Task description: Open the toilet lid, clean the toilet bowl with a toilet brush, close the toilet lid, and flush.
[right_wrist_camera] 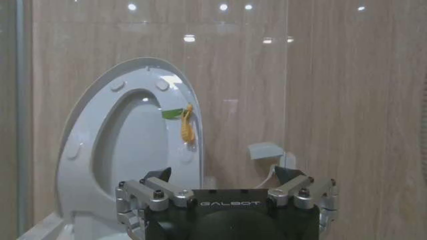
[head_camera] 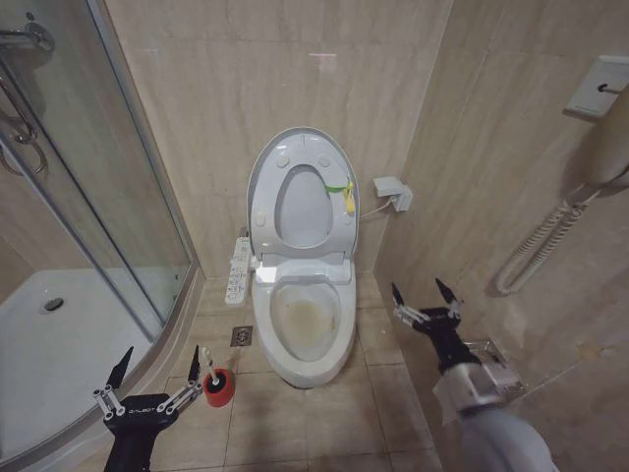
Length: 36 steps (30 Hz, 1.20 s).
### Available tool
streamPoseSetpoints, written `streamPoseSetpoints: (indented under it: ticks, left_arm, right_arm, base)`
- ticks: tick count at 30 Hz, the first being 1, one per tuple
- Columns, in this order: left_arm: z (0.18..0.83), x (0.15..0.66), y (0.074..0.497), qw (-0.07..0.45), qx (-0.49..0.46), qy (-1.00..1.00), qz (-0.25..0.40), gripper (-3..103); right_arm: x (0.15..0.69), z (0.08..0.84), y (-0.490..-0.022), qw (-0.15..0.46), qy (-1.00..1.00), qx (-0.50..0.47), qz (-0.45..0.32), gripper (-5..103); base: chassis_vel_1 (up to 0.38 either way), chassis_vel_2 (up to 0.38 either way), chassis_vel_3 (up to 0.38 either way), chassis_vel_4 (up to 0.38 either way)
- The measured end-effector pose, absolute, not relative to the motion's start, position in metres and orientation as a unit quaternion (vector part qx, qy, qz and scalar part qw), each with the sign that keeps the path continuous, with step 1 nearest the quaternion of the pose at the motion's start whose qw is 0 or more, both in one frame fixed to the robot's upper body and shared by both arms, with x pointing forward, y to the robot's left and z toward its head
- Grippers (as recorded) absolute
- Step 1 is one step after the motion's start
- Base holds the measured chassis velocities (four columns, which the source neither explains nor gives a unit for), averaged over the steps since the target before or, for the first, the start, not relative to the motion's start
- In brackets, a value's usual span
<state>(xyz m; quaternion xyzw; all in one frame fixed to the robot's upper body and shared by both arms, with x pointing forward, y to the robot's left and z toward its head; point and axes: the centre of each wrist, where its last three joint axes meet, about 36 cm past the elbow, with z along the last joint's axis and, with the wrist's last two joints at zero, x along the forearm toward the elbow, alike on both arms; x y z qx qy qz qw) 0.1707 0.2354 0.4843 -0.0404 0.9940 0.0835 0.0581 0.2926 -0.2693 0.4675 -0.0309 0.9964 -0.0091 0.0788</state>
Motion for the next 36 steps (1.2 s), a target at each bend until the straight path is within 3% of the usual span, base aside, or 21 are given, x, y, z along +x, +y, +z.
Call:
streamPoseSetpoints:
  ticks: [14, 36]
  left_arm:
    - [0.484, 0.171, 0.235, 0.058, -0.04, 0.994, 0.083, 100]
    - [0.484, 0.171, 0.235, 0.058, -0.04, 0.994, 0.083, 100]
  right_arm:
    - [0.242, 0.471, -0.25, 0.066, 0.998, -0.023, 0.009, 100]
    - [0.239, 0.473, -0.242, 0.066, 0.998, -0.011, 0.016, 100]
  base:
    - [0.0, 0.0, 0.0, 0.0]
    - [0.0, 0.0, 0.0, 0.0]
